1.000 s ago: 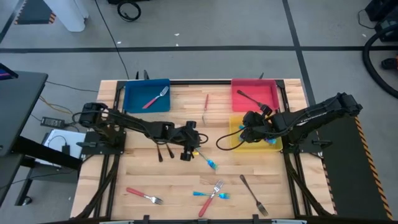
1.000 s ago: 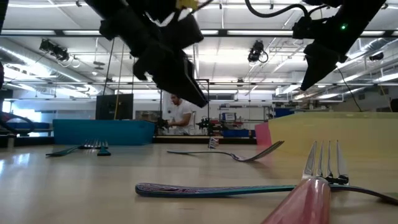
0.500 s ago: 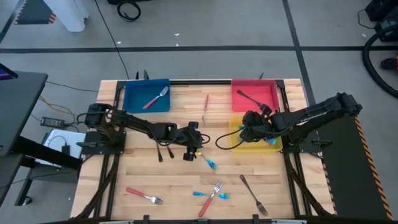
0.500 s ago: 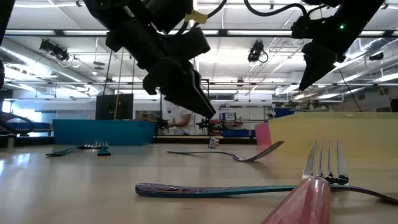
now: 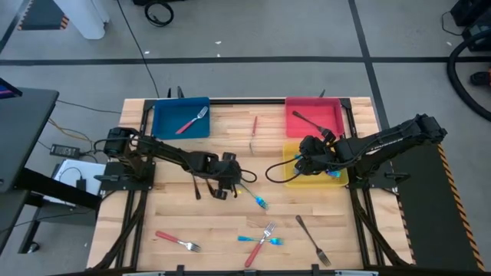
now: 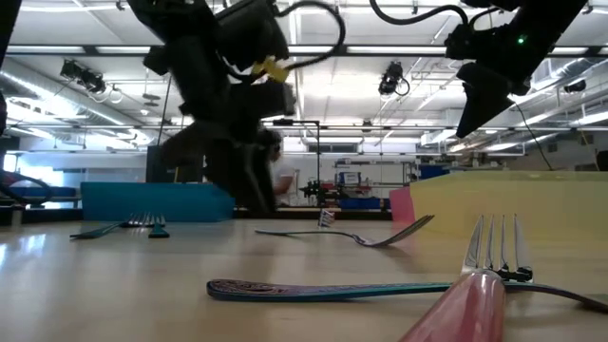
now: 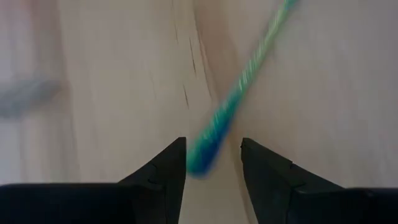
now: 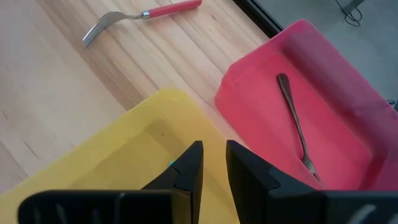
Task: Sort silverware by color (type)
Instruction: Put the top right black fork into the red bin
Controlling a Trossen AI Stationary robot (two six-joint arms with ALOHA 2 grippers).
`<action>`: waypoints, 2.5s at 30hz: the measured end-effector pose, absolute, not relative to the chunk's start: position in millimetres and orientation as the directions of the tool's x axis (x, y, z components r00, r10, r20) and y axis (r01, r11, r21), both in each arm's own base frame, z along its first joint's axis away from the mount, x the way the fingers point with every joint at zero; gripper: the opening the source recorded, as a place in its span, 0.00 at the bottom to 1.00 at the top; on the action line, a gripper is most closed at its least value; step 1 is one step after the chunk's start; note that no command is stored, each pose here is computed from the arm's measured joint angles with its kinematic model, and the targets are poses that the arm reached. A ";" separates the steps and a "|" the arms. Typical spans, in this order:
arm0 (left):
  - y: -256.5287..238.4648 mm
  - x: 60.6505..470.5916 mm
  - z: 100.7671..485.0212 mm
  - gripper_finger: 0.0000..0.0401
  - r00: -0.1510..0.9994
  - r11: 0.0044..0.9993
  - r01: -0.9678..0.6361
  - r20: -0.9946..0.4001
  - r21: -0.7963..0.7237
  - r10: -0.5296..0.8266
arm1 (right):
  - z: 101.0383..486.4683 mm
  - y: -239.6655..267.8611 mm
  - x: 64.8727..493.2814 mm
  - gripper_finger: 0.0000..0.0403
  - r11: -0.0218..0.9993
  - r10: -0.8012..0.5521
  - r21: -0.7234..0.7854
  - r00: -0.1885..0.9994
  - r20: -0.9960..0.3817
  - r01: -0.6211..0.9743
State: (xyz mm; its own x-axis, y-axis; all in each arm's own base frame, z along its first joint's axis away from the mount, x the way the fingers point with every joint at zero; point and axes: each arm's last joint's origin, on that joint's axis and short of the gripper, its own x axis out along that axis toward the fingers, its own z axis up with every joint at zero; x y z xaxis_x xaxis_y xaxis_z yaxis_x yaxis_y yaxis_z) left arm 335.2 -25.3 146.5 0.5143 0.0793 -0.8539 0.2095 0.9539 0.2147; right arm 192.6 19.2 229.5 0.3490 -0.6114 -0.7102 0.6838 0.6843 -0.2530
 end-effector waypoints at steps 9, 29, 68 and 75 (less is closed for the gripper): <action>-21.8 315.0 154.9 0.38 0.383 0.963 0.152 -0.911 0.225 0.153 | 229.8 20.2 194.9 0.19 0.693 -0.587 -0.211 0.369 -0.721 0.690; -10.9 268.9 173.9 0.38 0.073 0.885 0.432 -0.985 0.172 0.156 | 229.4 20.7 197.0 0.19 0.691 -0.585 -0.197 0.378 -0.718 0.695; 10.2 288.2 130.0 0.15 0.001 0.838 0.539 -0.995 0.083 0.098 | 228.7 21.0 198.5 0.19 0.691 -0.584 -0.193 0.381 -0.717 0.696; 13.5 289.4 129.9 0.02 0.015 0.828 0.553 -0.995 0.090 0.098 | 228.8 21.0 198.6 0.19 0.687 -0.584 -0.185 0.382 -0.716 0.702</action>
State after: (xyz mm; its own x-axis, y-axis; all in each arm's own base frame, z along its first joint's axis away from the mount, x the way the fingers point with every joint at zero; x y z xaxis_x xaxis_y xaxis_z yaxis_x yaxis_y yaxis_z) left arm 289.4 13.5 129.9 0.0154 0.0984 -0.9950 0.5534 0.8280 0.0905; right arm 198.6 21.0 228.8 0.3822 -0.5837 -0.7164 0.7024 0.6872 -0.1852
